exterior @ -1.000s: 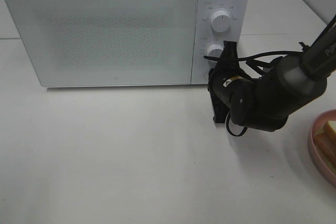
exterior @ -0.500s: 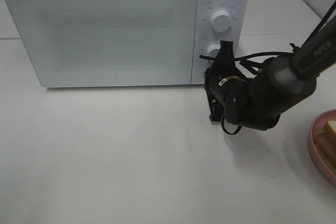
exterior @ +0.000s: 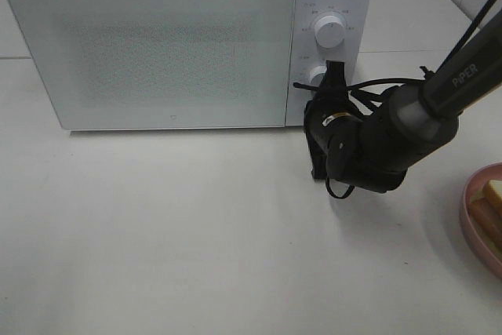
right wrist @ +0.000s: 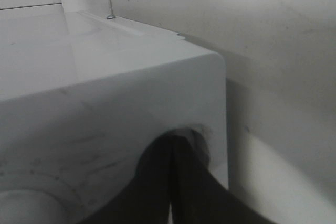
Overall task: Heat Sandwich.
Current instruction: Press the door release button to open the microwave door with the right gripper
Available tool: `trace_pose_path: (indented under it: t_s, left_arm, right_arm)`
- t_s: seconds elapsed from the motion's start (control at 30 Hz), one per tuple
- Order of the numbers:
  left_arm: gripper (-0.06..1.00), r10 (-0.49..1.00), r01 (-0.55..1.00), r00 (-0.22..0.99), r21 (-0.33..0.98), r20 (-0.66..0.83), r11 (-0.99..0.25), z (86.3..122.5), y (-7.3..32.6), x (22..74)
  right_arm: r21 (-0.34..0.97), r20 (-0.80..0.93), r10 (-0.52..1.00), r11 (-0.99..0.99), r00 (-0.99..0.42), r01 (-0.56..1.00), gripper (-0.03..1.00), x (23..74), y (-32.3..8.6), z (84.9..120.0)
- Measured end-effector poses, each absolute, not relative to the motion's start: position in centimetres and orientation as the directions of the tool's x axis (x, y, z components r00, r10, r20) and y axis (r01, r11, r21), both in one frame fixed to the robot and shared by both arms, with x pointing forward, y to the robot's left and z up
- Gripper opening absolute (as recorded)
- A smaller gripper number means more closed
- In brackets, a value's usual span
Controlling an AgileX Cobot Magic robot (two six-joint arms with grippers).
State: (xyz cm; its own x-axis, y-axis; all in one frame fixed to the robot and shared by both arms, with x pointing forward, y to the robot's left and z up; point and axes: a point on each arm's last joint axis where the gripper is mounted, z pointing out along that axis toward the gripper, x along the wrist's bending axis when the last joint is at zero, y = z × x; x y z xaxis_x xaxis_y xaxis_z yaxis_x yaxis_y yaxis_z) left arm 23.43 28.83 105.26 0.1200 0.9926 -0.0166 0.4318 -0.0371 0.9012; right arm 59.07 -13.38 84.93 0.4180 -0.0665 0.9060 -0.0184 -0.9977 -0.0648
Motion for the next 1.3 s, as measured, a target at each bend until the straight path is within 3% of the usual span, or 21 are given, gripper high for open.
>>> trace_pose_path:
  t_s: [1.3]
  left_arm:
    - [0.99,0.993,0.432,0.120,0.901,-0.017,-0.037,105.3,28.8,23.4]
  right_arm:
    - [-0.069,0.865,-0.051,-0.998,0.499,0.016,0.01,58.9,-13.8,85.9]
